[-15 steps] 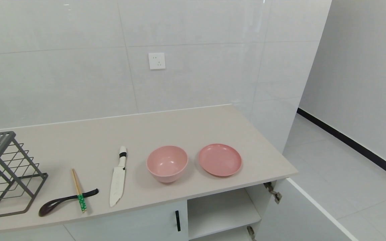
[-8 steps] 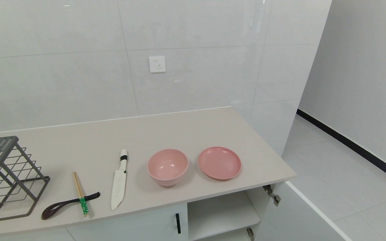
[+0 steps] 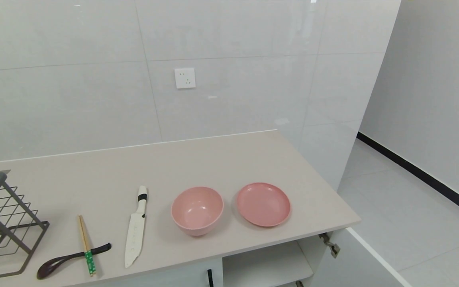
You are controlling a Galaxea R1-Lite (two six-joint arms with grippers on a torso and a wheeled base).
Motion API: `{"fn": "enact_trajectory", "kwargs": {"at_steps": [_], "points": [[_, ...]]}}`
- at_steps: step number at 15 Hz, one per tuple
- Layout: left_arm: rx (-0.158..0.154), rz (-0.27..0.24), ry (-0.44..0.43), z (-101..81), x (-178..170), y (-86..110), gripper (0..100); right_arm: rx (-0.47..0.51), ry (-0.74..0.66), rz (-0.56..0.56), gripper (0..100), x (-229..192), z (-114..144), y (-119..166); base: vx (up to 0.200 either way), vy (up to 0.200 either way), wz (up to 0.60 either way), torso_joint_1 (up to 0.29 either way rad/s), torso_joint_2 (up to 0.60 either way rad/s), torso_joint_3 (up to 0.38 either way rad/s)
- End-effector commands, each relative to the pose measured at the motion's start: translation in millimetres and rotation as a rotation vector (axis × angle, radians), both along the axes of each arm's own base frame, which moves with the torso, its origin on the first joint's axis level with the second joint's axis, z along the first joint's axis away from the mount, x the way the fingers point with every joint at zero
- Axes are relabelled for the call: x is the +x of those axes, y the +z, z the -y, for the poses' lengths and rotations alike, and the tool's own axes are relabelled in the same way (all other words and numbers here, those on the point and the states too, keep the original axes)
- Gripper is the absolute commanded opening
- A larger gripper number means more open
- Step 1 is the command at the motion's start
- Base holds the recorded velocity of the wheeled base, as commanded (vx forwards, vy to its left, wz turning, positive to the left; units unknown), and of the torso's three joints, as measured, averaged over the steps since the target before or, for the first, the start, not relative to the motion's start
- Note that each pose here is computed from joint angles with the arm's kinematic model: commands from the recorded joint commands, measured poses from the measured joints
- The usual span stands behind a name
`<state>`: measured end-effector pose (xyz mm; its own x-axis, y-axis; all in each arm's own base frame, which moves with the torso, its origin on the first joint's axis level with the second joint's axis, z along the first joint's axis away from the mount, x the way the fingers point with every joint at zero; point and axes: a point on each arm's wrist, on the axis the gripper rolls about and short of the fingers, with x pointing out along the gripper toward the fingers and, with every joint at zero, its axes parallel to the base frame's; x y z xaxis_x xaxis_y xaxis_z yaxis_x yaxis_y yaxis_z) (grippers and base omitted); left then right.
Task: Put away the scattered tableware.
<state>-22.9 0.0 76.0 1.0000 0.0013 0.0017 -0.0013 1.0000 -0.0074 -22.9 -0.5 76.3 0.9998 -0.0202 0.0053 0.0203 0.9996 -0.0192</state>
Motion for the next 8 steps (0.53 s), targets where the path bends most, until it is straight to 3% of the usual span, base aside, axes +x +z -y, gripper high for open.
{"fn": "enact_trajectory", "kwargs": {"at_steps": [1,6,8], "points": [[0.0,0.0,0.002,0.0,0.0,0.0,100,-0.001,0.0,0.001,100,0.0,0.0,0.1,0.0,0.0,0.0,0.32,-0.1,0.212],[0.0,-0.002,0.0,0.0,0.1,0.0,100,-0.001,0.0,0.001,100,0.0,0.0,0.1,0.0,0.0,0.0,0.343,-0.15,0.193],[0.0,-0.002,0.0,0.0,0.1,0.0,100,0.001,0.0,0.001,100,0.0,0.0,0.1,0.0,0.0,0.0,0.239,-0.11,0.107]]}}
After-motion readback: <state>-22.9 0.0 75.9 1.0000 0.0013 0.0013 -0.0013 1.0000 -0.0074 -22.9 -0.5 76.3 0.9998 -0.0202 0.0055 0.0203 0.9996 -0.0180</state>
